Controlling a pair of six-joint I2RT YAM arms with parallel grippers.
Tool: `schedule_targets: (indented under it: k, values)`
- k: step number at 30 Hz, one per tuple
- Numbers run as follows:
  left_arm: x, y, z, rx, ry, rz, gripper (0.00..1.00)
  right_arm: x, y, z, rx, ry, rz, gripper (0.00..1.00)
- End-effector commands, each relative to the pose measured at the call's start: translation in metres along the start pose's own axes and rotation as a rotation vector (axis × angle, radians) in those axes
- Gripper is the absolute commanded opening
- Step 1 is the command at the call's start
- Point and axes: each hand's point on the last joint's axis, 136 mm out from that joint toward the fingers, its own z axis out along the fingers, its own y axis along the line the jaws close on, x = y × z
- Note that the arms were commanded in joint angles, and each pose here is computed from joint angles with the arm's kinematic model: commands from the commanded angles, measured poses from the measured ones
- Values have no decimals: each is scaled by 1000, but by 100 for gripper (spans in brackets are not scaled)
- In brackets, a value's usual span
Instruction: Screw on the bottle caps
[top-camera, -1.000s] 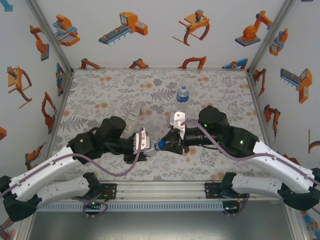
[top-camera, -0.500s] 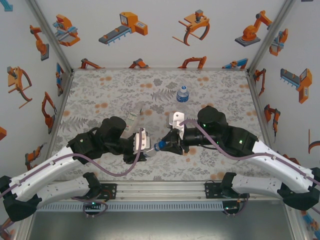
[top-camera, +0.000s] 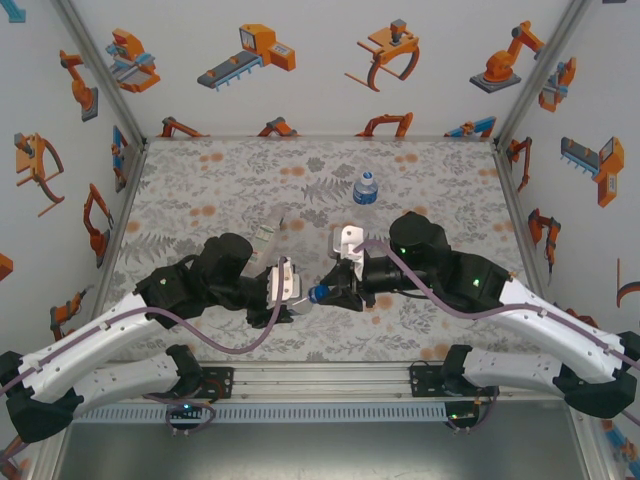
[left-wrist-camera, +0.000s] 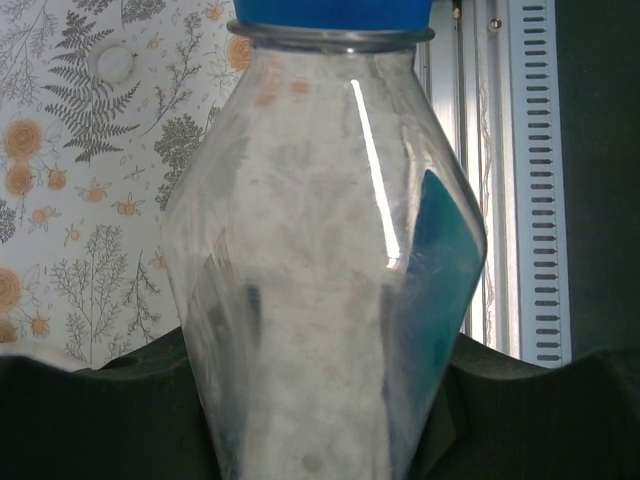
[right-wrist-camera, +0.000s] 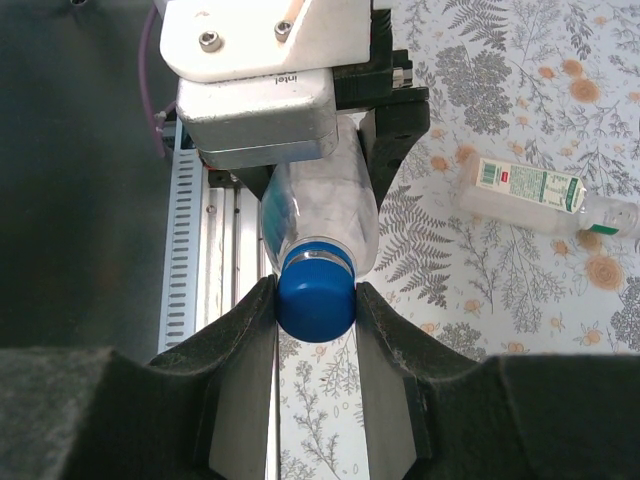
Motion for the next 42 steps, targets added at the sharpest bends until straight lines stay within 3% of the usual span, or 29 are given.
schedule_targets:
  k: [1,15,21,26,30,38,42]
  values:
    - [-25,3,-8,-17,-83,43,0,1,7,1,-29,-3,2,2]
    - [-31,1,-11,-10,-115,38,0,7,3,13,-21,-10,-1,0]
    - [-31,6,-12,-43,-119,33,0,11,-12,15,62,4,134,0]
    - [-29,11,-11,-75,-114,31,0,15,-33,17,176,-18,420,0]
    - [-26,16,-9,-99,-100,28,0,24,-48,19,256,-56,767,0]
    - [-24,22,-6,-129,-95,42,0,67,-52,24,386,-4,1454,0]
    - [-23,23,-2,-126,-97,49,0,77,-53,30,415,20,1554,0]
